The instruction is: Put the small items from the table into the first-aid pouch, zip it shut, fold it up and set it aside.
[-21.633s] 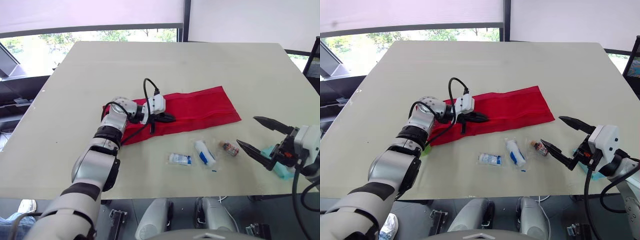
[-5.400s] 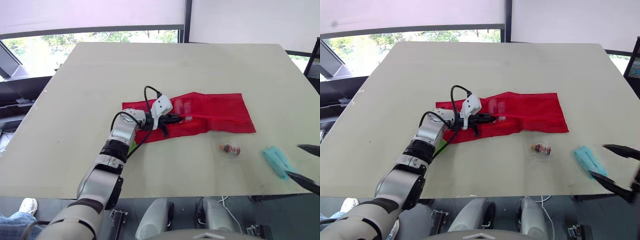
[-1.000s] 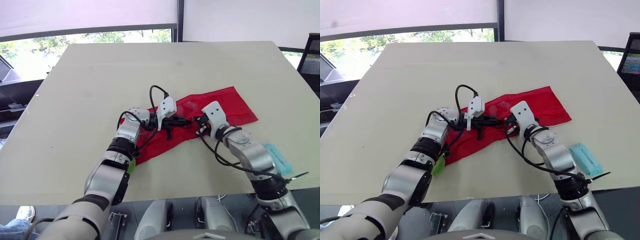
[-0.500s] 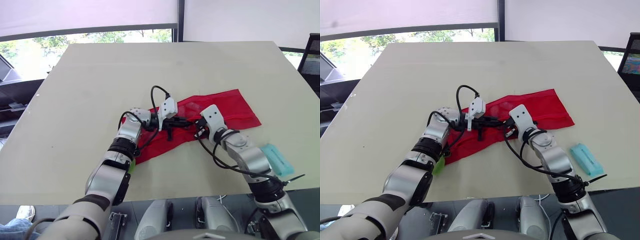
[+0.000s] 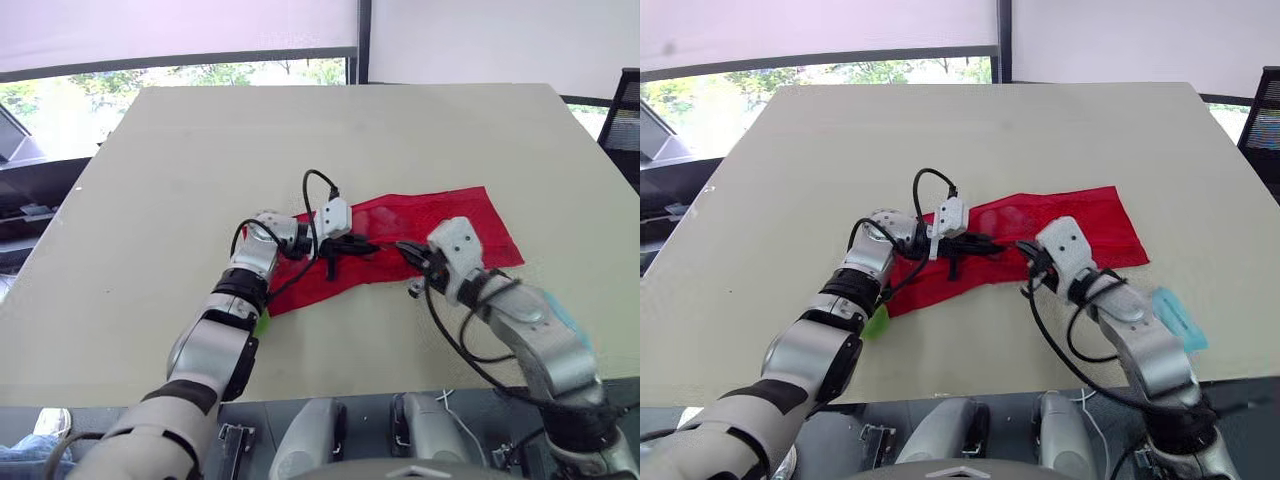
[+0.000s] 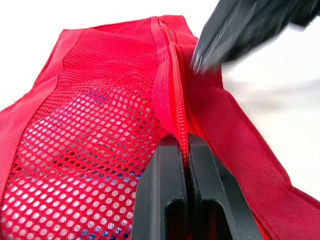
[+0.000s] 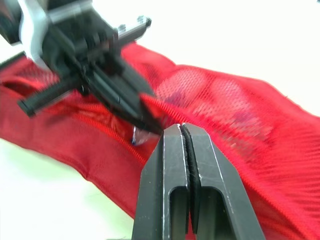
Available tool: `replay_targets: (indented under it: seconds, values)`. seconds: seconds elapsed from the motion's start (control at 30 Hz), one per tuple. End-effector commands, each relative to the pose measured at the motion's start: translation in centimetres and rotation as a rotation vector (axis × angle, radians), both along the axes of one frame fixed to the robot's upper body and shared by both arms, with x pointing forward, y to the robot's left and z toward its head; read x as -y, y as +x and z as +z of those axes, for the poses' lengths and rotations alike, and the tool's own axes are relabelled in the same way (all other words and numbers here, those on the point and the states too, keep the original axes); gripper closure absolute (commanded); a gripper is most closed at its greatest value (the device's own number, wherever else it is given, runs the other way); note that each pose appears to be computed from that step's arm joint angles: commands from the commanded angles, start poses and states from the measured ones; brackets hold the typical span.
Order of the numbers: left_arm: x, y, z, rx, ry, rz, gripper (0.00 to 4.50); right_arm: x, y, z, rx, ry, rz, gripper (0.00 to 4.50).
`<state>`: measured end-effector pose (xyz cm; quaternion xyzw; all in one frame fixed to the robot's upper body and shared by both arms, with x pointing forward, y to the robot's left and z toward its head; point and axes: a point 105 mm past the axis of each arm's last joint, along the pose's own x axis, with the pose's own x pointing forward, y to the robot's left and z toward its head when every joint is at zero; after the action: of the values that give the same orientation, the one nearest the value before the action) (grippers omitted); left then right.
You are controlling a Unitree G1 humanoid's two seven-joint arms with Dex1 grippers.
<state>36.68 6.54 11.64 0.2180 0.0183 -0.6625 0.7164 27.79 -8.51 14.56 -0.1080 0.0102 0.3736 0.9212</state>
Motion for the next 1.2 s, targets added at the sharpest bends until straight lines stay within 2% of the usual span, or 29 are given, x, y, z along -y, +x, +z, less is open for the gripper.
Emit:
replay_targets:
  seconds: [0.03,0.17,0.3,0.33,0.37,0.4,0.47,0.5,0.53,0.67,0.7,0.97,1.2]
  values:
    - [-1.9,0.6,0.5,0.027,0.032,0.031,4.5,2.7,-3.0,3.3,0.127,0.108,0.031,4.44]
    - [-3.6,1.0,0.6,0.026,0.064,0.063,4.5,6.9,-5.4,3.3,0.12,0.126,0.007,4.44]
    - [-4.9,1.2,1.2,0.038,0.074,0.081,4.5,11.0,-7.2,3.7,0.149,0.074,-0.042,2.81]
    - [-5.2,1.2,1.3,0.034,0.072,0.085,4.02,11.7,-7.6,3.5,0.135,0.059,-0.053,2.27]
    - [-5.4,1.2,1.4,0.032,0.073,0.093,3.88,12.5,-7.9,3.5,0.128,0.045,-0.066,1.94]
    - [-5.8,1.3,1.4,0.028,0.077,0.101,3.46,13.1,-8.3,3.5,0.12,0.035,-0.079,1.32]
    - [-6.4,1.2,1.4,0.018,0.085,0.109,3.01,14.3,-9.0,3.6,0.11,0.012,-0.101,0.78]
    - [-6.7,1.1,1.4,0.011,0.089,0.108,2.41,14.7,-9.3,3.7,0.107,0.0,-0.108,0.21]
    - [-6.8,1.1,1.4,0.006,0.092,0.107,1.94,15.0,-9.6,3.7,0.105,-0.007,-0.11,0.0]
    - [-7.1,0.9,1.8,0.012,0.095,0.096,0.21,15.8,-10.5,4.0,0.091,-0.021,-0.11,0.0]
    - [-7.0,0.9,2.0,0.015,0.093,0.088,0.02,15.9,-10.6,4.1,0.09,-0.022,-0.11,0.0]
    - [-4.4,-0.5,4.5,0.009,0.007,-0.068,0.02,15.9,-10.7,4.1,0.096,-0.02,-0.113,0.0]
    - [1.6,-0.6,6.4,0.075,-0.063,-0.068,0.02,15.7,-10.7,3.9,0.105,-0.02,-0.121,0.0]
